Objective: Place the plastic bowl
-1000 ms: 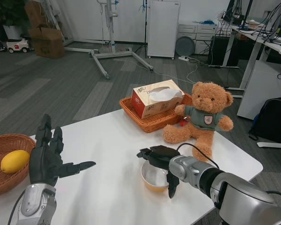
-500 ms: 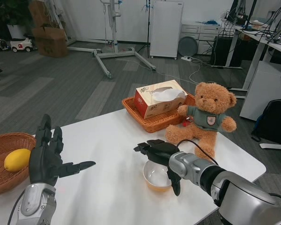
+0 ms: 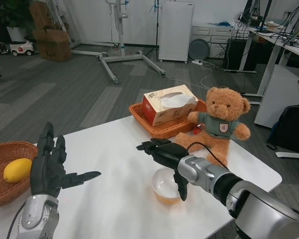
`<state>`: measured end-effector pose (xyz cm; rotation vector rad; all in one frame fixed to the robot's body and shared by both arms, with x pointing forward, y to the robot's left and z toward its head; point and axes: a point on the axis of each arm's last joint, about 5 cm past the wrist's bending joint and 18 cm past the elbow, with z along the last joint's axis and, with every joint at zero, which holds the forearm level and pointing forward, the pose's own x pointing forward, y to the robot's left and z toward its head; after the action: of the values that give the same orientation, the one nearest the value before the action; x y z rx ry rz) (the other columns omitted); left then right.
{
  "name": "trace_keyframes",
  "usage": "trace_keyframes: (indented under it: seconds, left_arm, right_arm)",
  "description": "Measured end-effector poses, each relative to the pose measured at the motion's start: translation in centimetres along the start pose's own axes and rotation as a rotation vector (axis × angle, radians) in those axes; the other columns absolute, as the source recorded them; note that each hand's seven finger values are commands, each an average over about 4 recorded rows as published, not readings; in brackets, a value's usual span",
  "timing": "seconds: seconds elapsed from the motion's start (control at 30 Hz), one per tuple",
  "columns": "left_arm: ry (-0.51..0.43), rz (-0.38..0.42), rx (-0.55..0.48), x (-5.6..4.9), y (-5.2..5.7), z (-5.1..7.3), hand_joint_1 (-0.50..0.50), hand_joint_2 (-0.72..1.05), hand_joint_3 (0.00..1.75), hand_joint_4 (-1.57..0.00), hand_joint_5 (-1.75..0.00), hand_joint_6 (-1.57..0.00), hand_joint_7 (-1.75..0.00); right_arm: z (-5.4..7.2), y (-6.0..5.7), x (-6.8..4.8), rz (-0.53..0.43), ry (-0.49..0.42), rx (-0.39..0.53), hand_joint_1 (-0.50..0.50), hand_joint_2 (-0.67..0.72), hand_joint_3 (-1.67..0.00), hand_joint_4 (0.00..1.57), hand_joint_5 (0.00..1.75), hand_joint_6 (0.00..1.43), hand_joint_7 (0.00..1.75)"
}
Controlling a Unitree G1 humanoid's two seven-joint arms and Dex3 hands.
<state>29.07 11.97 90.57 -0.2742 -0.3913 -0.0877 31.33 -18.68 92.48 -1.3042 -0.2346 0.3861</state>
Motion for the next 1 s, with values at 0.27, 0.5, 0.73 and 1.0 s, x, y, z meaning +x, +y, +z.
trace_keyframes:
  seconds: [0.27, 0.5, 0.73, 1.0]
  left_arm:
    - [-0.005, 0.003, 0.002, 0.1, 0.1, 0.1, -0.50, 0.07, 0.00, 0.00, 0.00, 0.00, 0.00]
    - [-0.011, 0.007, 0.001, 0.2, 0.2, 0.2, -0.50, 0.07, 0.00, 0.00, 0.00, 0.00, 0.00]
    - [-0.014, 0.009, 0.004, 0.3, 0.2, 0.2, -0.50, 0.07, 0.00, 0.00, 0.00, 0.00, 0.00]
    - [-0.019, 0.017, 0.002, 0.3, 0.4, 0.3, -0.50, 0.07, 0.00, 0.00, 0.00, 0.00, 0.00]
  right_arm:
    - [0.3, -0.8, -0.9, -0.065, -0.041, 0.026, -0.25, 0.46, -0.12, 0.03, 0.00, 1.31, 0.47]
    - [0.3, -3.2, -2.2, -0.255, -0.060, 0.085, -0.25, 0.42, -0.08, 0.03, 0.00, 1.31, 0.42]
    - [-0.2, -5.2, -3.6, -0.462, -0.082, 0.149, -0.27, 0.41, -0.08, 0.03, 0.00, 1.31, 0.47]
    - [-1.0, -5.0, -4.5, -0.641, -0.112, 0.283, -0.25, 0.41, -0.10, 0.03, 0.00, 1.32, 0.45]
